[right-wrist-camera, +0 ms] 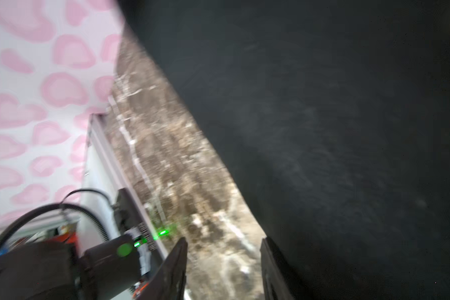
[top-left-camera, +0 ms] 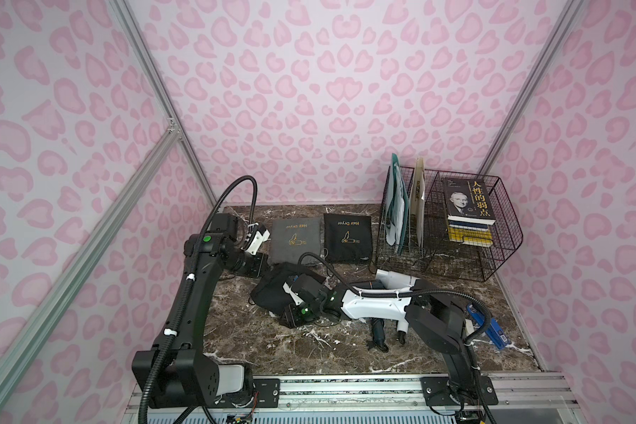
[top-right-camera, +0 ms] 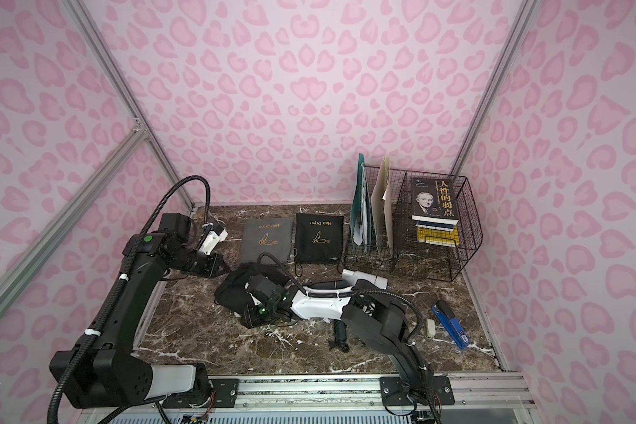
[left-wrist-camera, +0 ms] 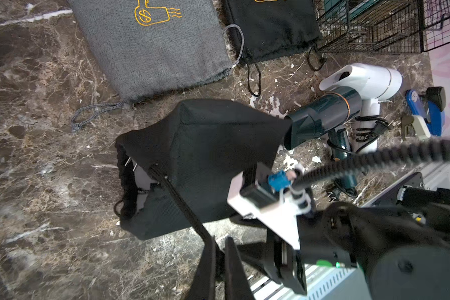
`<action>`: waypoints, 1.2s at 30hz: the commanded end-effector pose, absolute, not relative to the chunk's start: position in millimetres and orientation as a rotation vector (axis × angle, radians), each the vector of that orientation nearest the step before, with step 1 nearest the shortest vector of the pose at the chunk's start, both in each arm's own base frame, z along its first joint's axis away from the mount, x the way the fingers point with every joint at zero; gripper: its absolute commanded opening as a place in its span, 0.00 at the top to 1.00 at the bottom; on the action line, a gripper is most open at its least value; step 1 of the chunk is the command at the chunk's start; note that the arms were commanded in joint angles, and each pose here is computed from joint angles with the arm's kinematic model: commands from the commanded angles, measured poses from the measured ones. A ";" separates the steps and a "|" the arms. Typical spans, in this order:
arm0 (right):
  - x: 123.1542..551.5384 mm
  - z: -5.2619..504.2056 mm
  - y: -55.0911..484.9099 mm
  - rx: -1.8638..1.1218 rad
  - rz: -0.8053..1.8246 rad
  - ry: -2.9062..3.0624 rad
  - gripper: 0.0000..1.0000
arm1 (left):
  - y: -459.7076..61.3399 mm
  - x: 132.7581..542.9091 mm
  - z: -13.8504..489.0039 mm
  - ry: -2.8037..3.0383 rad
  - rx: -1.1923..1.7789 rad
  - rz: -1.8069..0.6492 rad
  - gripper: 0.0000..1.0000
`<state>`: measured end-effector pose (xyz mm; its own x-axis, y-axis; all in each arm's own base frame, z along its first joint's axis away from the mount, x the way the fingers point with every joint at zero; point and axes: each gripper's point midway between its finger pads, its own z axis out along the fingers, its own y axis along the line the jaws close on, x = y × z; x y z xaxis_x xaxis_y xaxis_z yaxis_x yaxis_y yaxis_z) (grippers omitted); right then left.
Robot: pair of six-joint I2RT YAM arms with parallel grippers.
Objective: Pack away hair dryers
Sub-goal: Adjust the drawstring bag at the center of the board.
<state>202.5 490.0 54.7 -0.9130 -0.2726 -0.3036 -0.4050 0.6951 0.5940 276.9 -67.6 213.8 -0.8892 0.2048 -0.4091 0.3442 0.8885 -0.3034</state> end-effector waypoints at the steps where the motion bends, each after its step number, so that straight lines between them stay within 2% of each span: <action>1: 221.1 35.8 459.3 -0.535 0.789 2.758 0.52 | -63.4 261.7 210.4 2.712 0.467 -0.490 0.98; 7: 262.1 44.4 430.9 -0.518 0.618 2.708 0.52 | -66.8 231.0 202.5 2.759 0.538 -0.534 0.98; 11: 288.4 56.5 420.1 -0.498 0.598 2.646 0.51 | -77.6 206.0 200.0 2.792 0.617 -0.661 0.98; 14: 294.3 73.3 419.7 -0.525 0.604 2.586 0.51 | -75.0 202.4 191.0 2.816 0.631 -0.647 0.98; 19: 260.4 103.1 433.3 -0.645 0.600 2.456 0.52 | -69.8 219.6 192.2 2.794 0.600 -0.581 0.98; 22: 227.8 98.3 432.9 -0.700 0.565 2.434 0.51 | -66.6 233.4 192.9 2.813 0.560 -0.558 0.98; 27: 185.1 101.8 455.3 -0.754 0.661 2.382 0.51 | -58.6 247.4 178.3 2.846 0.528 -0.501 0.98; 36: 170.7 90.6 504.4 -0.833 0.679 2.387 0.49 | -67.3 258.7 192.5 2.813 0.494 -0.585 0.98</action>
